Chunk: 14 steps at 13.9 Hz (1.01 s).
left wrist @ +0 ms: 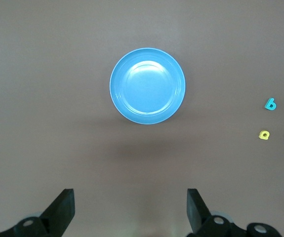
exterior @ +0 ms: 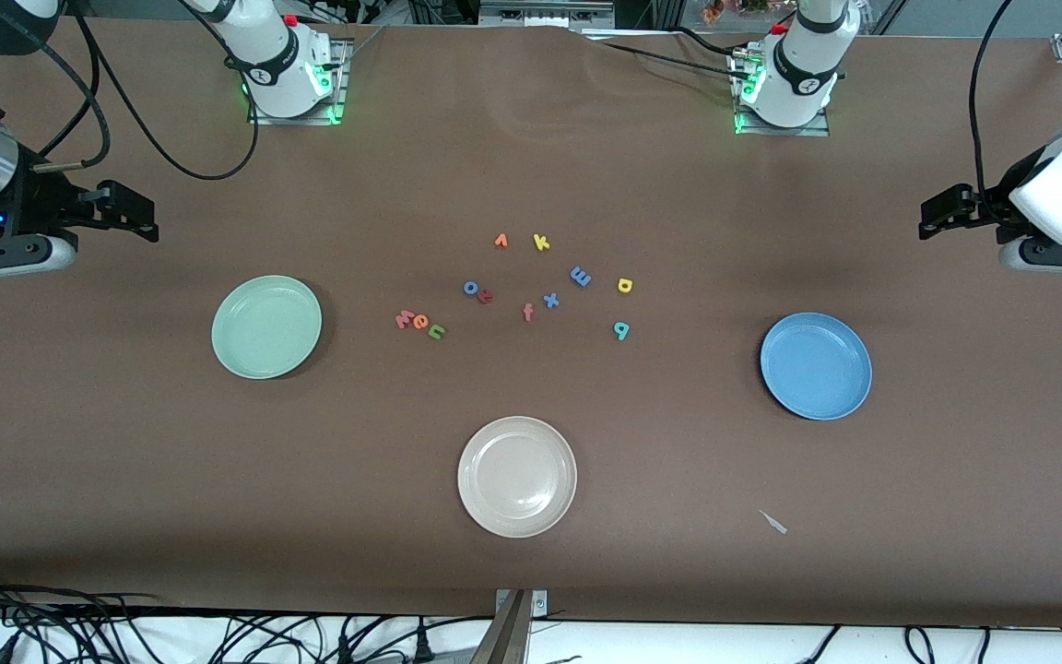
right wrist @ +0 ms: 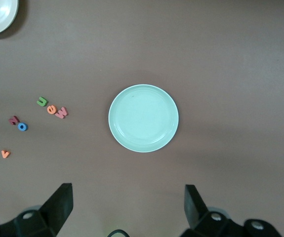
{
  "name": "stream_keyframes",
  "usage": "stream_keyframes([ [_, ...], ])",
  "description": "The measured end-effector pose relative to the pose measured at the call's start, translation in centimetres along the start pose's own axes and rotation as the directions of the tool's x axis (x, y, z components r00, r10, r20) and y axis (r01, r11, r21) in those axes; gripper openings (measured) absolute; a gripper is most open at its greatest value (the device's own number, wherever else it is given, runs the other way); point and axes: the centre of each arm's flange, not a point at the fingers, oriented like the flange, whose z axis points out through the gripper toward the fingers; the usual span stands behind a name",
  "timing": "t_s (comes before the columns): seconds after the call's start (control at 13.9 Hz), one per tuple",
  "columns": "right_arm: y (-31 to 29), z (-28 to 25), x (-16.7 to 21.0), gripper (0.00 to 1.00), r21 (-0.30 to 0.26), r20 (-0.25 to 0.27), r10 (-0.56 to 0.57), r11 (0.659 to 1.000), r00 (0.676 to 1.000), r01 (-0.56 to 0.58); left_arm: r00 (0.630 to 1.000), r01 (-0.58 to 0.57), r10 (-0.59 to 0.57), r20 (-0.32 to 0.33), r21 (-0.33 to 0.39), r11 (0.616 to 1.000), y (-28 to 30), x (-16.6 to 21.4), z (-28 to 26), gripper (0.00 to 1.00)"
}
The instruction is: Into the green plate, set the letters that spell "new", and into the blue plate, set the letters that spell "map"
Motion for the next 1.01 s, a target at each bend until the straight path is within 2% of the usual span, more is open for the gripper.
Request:
stream_keyframes([
  [0.58, -0.2, 0.1, 0.1, 1.0, 0.024, -0.003, 0.0, 1.0, 1.0, 0.0, 1.0, 0.004, -0.004, -0.022, 0.0, 1.0, -0.2, 0.5, 0.1, 1.0],
  [1.01, 1.2, -0.2, 0.4, 1.0, 0.021, -0.042, 0.025, 0.999, 0.999, -0.025, 1.0, 0.001, -0.001, -0.025, 0.0, 1.0, -0.1, 0.6, 0.1, 1.0],
])
